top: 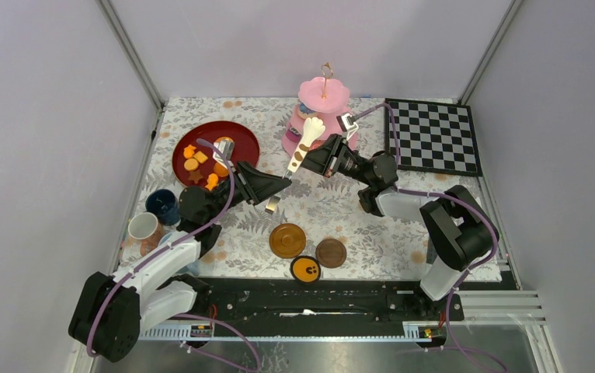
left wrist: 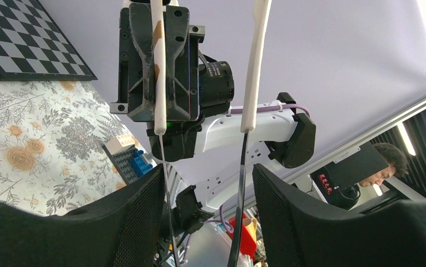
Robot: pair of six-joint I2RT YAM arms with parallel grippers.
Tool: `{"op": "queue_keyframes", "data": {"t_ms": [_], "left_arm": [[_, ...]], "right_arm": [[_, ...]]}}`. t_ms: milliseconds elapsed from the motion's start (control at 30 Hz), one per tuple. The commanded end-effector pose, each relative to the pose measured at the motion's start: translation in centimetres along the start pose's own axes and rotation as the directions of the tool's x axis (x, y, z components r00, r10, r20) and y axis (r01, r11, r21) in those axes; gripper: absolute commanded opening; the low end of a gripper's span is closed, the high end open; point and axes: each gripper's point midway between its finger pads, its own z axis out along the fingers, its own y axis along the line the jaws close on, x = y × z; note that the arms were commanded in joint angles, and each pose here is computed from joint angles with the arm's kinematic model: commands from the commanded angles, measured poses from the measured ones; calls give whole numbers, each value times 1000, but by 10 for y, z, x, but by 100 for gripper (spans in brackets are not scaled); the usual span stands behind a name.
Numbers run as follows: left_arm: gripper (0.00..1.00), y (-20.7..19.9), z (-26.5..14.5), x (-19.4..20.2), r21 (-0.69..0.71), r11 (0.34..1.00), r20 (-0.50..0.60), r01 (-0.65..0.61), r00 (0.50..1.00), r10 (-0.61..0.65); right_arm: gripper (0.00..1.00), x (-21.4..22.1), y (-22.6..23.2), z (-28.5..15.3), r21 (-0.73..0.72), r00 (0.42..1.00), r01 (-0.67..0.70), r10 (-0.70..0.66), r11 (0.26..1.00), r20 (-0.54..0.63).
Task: Serve the afternoon tea
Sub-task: Adjust the clamp.
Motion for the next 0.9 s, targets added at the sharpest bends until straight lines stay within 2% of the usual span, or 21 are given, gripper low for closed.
{"op": "queue_keyframes", "data": {"t_ms": [0, 467, 633, 867], "left_arm": [[60, -27, 1, -7, 99, 992, 33, -80, 997, 77], [65, -25, 2, -8, 90, 993, 39, -78, 996, 75], [57, -24, 3, -11, 81, 994, 53, -79, 996, 75], [51, -23, 1, -11, 66, 994, 60, -90, 995, 86]], "right_arm": [[0, -9, 45, 5, -158, 990, 140, -137, 977, 32], [0, 0, 45, 8, -170, 992, 121, -123, 978, 1], [0, 1, 45, 8, -171, 992, 122, -124, 978, -3], [12, 0, 46, 8, -167, 992, 122, -123, 978, 5]]}}
